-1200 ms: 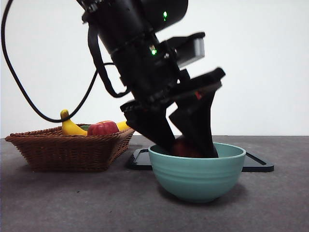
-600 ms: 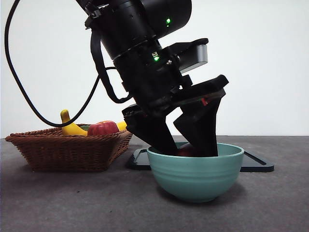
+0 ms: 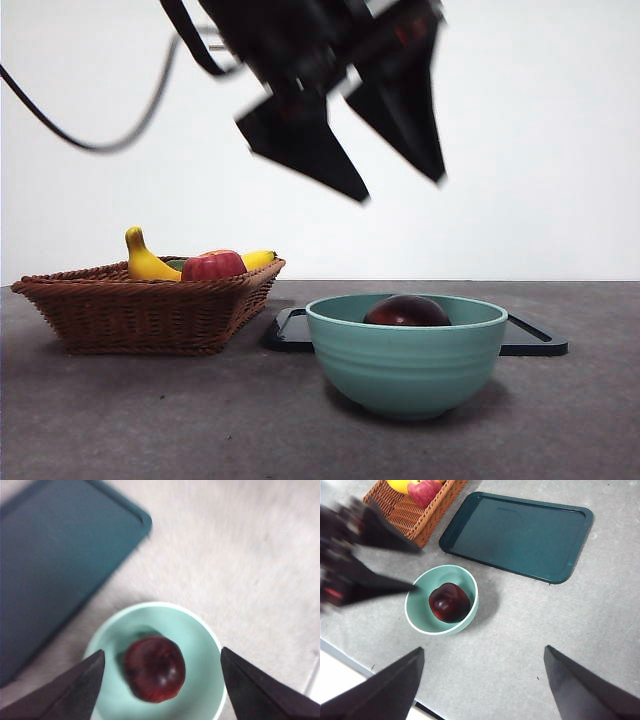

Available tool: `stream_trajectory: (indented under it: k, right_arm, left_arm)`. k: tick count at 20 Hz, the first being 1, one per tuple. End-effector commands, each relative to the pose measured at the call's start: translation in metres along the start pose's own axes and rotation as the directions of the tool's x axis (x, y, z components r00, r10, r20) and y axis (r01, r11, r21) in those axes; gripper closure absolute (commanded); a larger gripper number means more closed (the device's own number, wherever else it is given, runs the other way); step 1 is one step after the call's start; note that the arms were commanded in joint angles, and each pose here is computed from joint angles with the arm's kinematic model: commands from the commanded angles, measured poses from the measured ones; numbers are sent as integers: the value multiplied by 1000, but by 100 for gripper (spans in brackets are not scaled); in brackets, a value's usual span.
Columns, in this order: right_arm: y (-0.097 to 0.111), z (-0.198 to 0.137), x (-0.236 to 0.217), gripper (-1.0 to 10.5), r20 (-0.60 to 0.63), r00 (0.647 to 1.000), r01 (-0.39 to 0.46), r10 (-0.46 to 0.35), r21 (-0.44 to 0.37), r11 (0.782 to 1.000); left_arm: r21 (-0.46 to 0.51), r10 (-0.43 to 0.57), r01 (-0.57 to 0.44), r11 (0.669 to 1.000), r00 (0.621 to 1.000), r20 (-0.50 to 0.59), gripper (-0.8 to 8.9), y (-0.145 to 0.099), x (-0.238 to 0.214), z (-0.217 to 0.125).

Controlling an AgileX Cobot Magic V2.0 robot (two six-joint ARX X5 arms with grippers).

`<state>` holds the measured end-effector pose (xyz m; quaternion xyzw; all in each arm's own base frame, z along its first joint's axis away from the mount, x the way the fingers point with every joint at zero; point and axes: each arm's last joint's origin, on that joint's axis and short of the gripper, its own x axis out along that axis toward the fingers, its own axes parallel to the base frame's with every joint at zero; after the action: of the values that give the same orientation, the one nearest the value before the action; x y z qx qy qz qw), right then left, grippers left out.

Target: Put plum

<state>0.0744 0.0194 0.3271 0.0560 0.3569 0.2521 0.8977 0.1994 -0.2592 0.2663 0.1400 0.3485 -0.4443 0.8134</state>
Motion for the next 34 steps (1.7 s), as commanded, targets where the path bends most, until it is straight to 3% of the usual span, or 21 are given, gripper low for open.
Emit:
stream_trajectory:
  k: [1, 8, 12, 19, 28, 34]
  right_arm:
    - [2, 5, -3, 564, 20, 1000, -3, 3, -1, 1000]
    - [1, 6, -2, 564, 20, 1000, -3, 3, -1, 1000]
    - [-3, 11, 5, 564, -6, 1000, -4, 4, 11, 1000]
    - [-9, 23, 25, 564, -66, 996, -63, 65, 30, 998]
    - [-4, 34, 62, 565, -178, 972, -150, 153, 32, 988]
    - [-6, 28, 129, 566, -196, 964, -165, 177, 77, 983]
  left_arm:
    - [-31, 23, -21, 999, 998, 59, 439, 5, -28, 10]
    - [-175, 165, -146, 974, 981, 99, 439, 46, -112, -3]
    - [-220, 128, -98, 971, 984, 125, 440, 54, -132, -28]
    - [-259, -124, 142, 955, 989, 85, 440, 40, -122, -96]
    - [-251, -140, 161, 955, 985, 97, 440, 38, -125, -97]
    - [-248, -140, 161, 955, 985, 97, 440, 38, -125, -97]
